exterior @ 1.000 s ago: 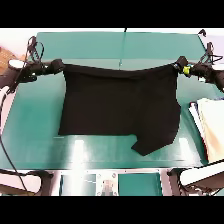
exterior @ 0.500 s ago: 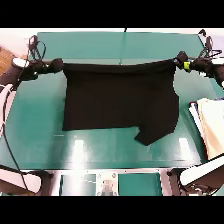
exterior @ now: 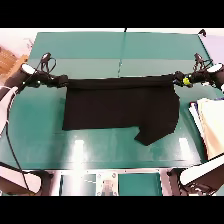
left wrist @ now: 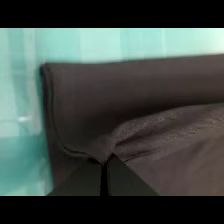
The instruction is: Fold the shirts.
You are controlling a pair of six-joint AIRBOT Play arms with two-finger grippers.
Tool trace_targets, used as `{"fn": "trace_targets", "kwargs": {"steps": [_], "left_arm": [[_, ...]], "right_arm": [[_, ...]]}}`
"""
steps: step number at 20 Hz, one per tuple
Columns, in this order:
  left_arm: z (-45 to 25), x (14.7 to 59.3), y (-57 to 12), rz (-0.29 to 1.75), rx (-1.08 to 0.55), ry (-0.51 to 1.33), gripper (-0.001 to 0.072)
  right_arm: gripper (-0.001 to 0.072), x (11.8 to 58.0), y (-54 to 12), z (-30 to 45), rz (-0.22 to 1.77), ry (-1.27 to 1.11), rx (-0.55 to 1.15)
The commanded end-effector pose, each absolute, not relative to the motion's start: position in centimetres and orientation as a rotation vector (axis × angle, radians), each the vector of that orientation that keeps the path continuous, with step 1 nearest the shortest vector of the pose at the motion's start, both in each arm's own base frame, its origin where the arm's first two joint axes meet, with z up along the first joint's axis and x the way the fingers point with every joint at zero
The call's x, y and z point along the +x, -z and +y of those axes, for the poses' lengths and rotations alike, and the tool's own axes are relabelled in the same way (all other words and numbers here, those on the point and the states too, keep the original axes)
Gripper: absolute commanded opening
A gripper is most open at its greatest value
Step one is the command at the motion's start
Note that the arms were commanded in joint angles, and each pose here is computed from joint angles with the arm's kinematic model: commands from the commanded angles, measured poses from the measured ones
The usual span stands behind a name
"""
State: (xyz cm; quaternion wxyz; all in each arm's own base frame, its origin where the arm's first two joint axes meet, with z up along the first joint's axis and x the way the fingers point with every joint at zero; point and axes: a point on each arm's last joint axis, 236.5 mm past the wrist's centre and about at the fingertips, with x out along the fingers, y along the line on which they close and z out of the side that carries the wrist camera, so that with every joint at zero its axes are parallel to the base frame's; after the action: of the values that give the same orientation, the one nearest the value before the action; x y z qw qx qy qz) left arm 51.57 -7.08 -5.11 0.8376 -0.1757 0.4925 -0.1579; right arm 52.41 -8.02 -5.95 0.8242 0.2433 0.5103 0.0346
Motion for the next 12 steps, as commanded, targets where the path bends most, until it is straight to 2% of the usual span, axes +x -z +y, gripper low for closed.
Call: {"fn": "trace_targets", "kwargs": {"steps": [1, 5, 6, 7, 8, 11, 12], "left_arm": [[-6.9, 50.4, 6.6, 1.104, -0.382, 0.309, 0.0023], [-7.4, 50.0, 6.5, 1.125, -0.421, 0.314, 0.0028], [-7.7, 49.4, 6.5, 1.148, -0.435, 0.325, 0.0237], [-8.0, 48.6, 6.5, 1.188, -0.454, 0.337, 0.0513], [-8.1, 47.7, 6.1, 1.23, -0.474, 0.355, 0.0551], [-7.1, 45.1, 3.6, 1.359, -0.543, 0.408, 0.0548], [-6.7, 44.2, 2.8, 1.406, -0.581, 0.409, 0.045]], "right_arm": [[0.002, 51.6, 7.3, -8.5, 1.118, -0.051, 0.5], [0.004, 51.6, 7.4, -8.3, 1.12, -0.052, 0.503], [0.0189, 51.6, 7.2, -8.3, 1.123, -0.048, 0.515], [0.0324, 51.5, 6.6, -8.4, 1.13, -0.049, 0.524], [0.034, 51.3, 5.6, -8.7, 1.136, -0.062, 0.525], [0.0331, 49.9, 2.2, -10.2, 1.158, -0.057, 0.582], [0.0246, 49.0, 1.4, -10.5, 1.172, -0.062, 0.588]]}}
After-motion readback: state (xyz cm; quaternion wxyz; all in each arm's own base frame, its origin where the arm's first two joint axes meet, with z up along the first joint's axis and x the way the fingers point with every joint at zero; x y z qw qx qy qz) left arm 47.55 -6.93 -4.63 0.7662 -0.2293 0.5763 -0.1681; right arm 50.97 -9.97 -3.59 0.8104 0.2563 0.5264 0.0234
